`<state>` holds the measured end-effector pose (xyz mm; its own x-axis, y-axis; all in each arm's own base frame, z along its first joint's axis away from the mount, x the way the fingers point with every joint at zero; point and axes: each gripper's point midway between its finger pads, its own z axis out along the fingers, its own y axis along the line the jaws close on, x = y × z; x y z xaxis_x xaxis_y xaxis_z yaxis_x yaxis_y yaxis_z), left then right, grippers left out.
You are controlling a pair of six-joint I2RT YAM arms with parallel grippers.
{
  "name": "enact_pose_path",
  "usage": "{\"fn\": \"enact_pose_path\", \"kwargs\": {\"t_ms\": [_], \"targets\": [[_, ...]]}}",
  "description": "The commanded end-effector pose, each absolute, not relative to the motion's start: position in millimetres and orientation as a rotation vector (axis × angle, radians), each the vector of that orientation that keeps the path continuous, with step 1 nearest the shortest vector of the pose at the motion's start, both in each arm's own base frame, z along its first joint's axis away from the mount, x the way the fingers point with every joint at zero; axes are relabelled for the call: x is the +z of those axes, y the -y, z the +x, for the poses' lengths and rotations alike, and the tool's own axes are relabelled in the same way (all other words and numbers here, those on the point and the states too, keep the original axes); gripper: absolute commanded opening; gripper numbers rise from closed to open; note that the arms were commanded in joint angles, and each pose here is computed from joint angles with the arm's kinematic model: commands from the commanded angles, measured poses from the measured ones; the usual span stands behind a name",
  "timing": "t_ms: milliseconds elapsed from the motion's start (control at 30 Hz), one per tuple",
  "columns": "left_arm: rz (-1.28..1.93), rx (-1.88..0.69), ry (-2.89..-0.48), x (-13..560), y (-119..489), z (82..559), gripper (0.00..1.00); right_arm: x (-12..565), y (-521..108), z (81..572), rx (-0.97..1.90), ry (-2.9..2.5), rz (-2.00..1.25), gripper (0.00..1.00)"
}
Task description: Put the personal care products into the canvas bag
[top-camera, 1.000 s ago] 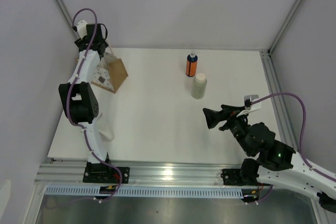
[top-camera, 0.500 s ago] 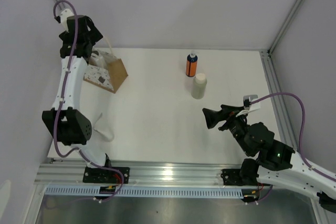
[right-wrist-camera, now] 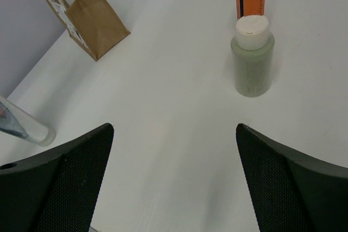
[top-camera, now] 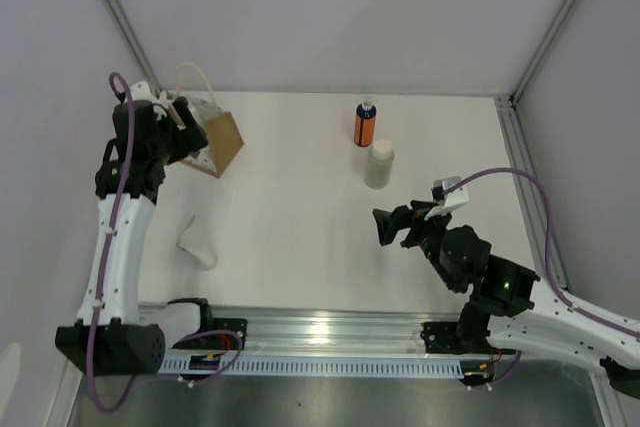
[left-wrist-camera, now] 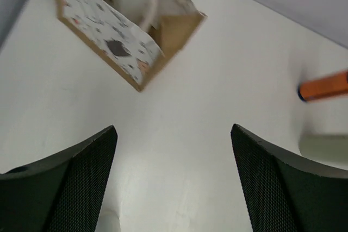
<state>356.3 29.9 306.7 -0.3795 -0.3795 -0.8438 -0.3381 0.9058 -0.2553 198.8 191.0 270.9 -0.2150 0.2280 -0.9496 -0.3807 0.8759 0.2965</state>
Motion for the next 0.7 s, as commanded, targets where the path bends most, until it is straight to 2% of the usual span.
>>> {"fn": "enact_pose_path", "kwargs": {"t_ms": [0,167,367,667], "targets": [[-0.194,-0.383,-2.001,313,41,325,0.89,291,-197,202,0.578,-1.654,-0.107,0.99],[0.145,-0.496,-2.032,318,141,296,0.94,281,-187,213,0.461,-1.664,-0.081,0.99],[0.255,-0.65,-1.891,316,216,294,0.99,278,-176,218,0.422,-1.657,-0.041,0.98],[0.352,-0.601,-1.94,241,321,340,0.99,302,-157,204,0.538,-1.582,0.013,0.97]]}}
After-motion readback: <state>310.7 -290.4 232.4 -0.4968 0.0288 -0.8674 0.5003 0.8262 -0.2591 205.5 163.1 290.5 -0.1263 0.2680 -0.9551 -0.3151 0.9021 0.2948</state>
